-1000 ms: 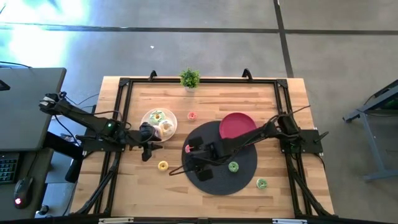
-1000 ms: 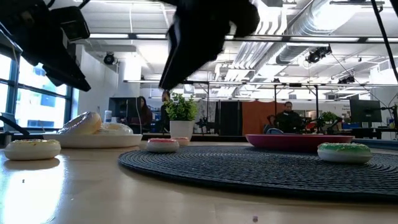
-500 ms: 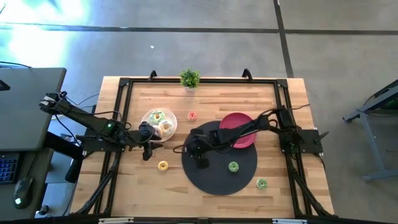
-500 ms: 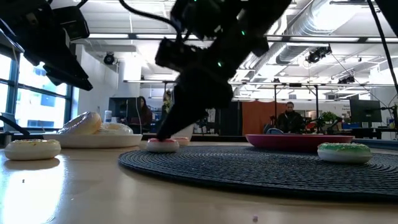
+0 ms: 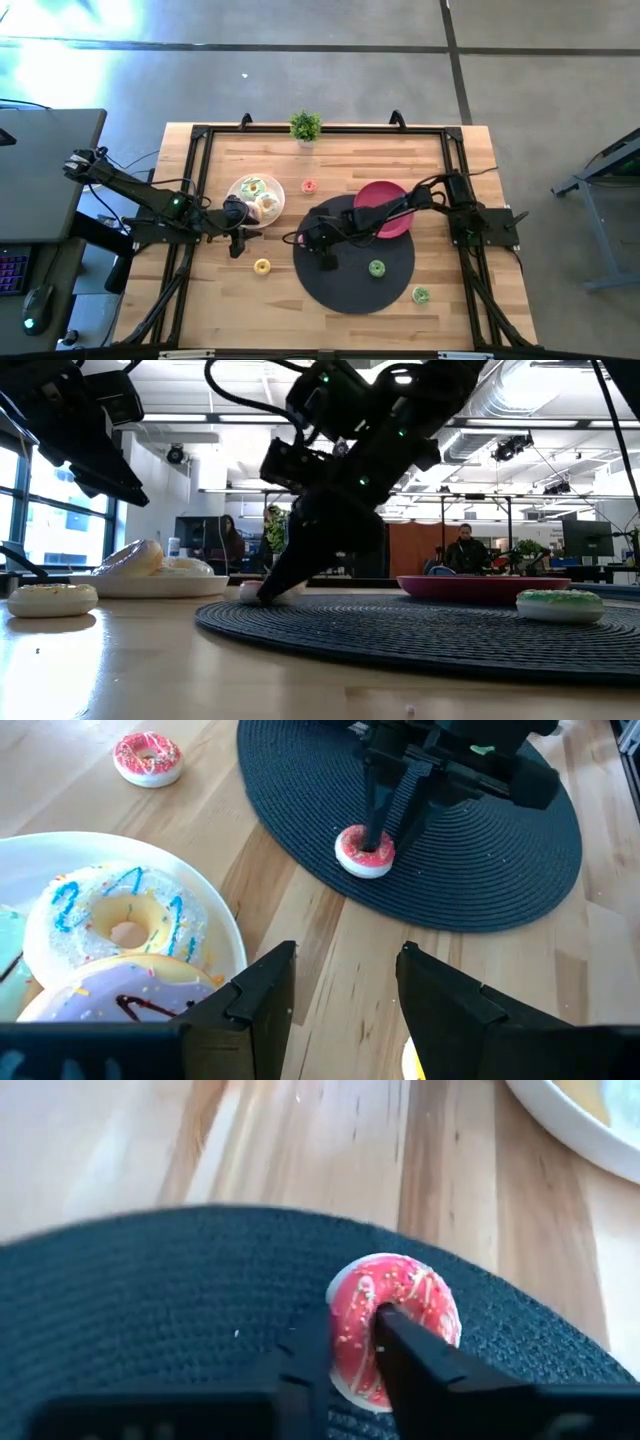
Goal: Pick & Place donuts
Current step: Put the bottom small pink donut onto the red plate
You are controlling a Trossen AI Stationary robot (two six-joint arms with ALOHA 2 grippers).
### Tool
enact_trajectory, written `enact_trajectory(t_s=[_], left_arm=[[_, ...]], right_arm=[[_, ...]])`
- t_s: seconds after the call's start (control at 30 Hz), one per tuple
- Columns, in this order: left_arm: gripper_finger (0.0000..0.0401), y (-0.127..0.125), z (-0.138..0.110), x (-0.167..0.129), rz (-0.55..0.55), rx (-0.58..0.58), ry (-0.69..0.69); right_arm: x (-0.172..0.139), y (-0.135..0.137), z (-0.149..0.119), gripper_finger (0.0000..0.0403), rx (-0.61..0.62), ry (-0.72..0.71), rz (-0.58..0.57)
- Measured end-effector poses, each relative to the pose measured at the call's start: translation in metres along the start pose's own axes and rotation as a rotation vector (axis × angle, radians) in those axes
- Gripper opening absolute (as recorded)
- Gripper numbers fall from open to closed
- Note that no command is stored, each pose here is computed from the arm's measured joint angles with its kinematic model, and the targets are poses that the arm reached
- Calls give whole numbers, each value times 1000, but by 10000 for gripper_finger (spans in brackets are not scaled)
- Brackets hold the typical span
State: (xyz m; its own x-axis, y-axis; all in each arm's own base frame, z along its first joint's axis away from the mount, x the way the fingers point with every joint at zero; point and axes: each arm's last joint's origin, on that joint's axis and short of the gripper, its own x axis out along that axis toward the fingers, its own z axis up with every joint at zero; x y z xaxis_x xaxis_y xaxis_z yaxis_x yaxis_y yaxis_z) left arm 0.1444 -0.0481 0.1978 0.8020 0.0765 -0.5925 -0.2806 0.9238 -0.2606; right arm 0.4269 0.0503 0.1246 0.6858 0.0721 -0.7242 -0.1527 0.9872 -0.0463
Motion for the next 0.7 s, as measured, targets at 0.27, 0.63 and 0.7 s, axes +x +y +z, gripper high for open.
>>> enact_trajectory(t_s=[0.27, 0.63, 0.7], left_arm=[[168, 0, 0, 0, 1, -1, 1], [168, 0, 0, 0, 13, -2, -9], [168, 0, 1, 0, 12, -3, -11]], right_arm=[[-23, -2, 27, 26, 12, 56, -80], [-116, -12, 1, 16, 109, 500, -506], [-126, -12, -17, 19, 172, 525, -557]])
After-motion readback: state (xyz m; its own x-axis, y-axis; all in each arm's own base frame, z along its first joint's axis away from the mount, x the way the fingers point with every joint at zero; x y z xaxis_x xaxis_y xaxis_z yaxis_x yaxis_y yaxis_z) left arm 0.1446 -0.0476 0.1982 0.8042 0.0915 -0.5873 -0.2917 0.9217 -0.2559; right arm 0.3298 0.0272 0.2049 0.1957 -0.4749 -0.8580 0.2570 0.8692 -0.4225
